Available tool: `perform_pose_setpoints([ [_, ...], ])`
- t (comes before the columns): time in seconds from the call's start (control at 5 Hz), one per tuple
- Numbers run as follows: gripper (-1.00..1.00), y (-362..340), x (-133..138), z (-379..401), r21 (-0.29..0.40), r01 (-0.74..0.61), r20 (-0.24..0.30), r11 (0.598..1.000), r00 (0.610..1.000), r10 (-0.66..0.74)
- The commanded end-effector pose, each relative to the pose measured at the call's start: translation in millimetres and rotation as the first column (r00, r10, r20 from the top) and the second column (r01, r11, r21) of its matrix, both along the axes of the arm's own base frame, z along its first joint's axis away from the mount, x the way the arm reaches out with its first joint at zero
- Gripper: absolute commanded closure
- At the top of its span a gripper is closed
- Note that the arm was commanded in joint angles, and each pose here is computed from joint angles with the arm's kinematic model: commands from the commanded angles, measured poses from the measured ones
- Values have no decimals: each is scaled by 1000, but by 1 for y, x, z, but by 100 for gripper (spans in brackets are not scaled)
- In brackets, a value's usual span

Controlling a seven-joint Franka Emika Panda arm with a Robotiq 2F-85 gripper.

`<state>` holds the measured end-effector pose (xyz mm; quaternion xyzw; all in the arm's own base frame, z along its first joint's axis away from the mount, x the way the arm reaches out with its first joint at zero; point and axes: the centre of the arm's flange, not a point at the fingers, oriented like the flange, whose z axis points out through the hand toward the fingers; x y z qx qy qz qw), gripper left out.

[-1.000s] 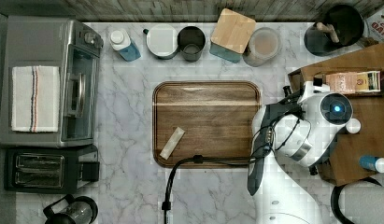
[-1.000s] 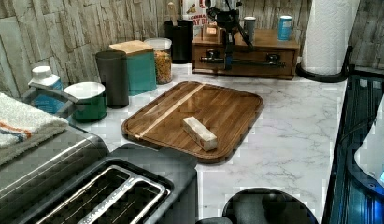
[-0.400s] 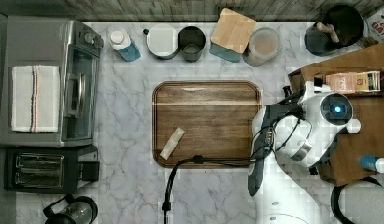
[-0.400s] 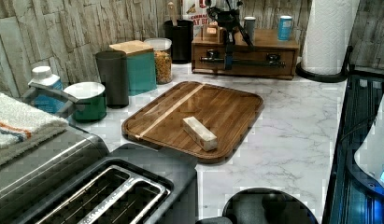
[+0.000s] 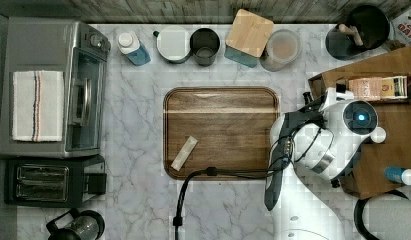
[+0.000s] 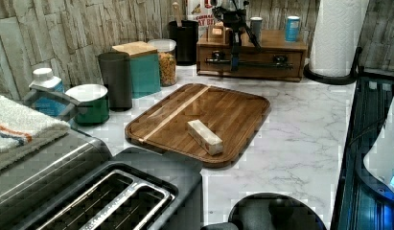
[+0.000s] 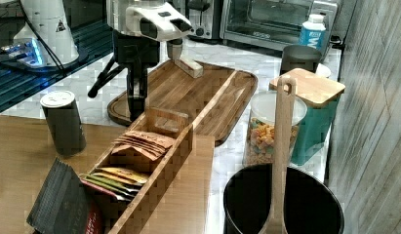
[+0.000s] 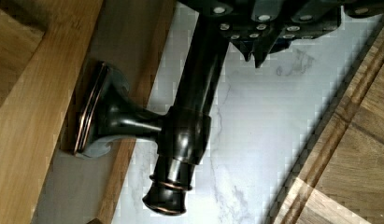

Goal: Close the drawer.

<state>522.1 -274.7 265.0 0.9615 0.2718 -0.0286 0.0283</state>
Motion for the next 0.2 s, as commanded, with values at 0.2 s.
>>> perform_pose_setpoints([
  [0.2, 100, -126, -39, 104, -126, 232, 206, 965, 957, -204],
])
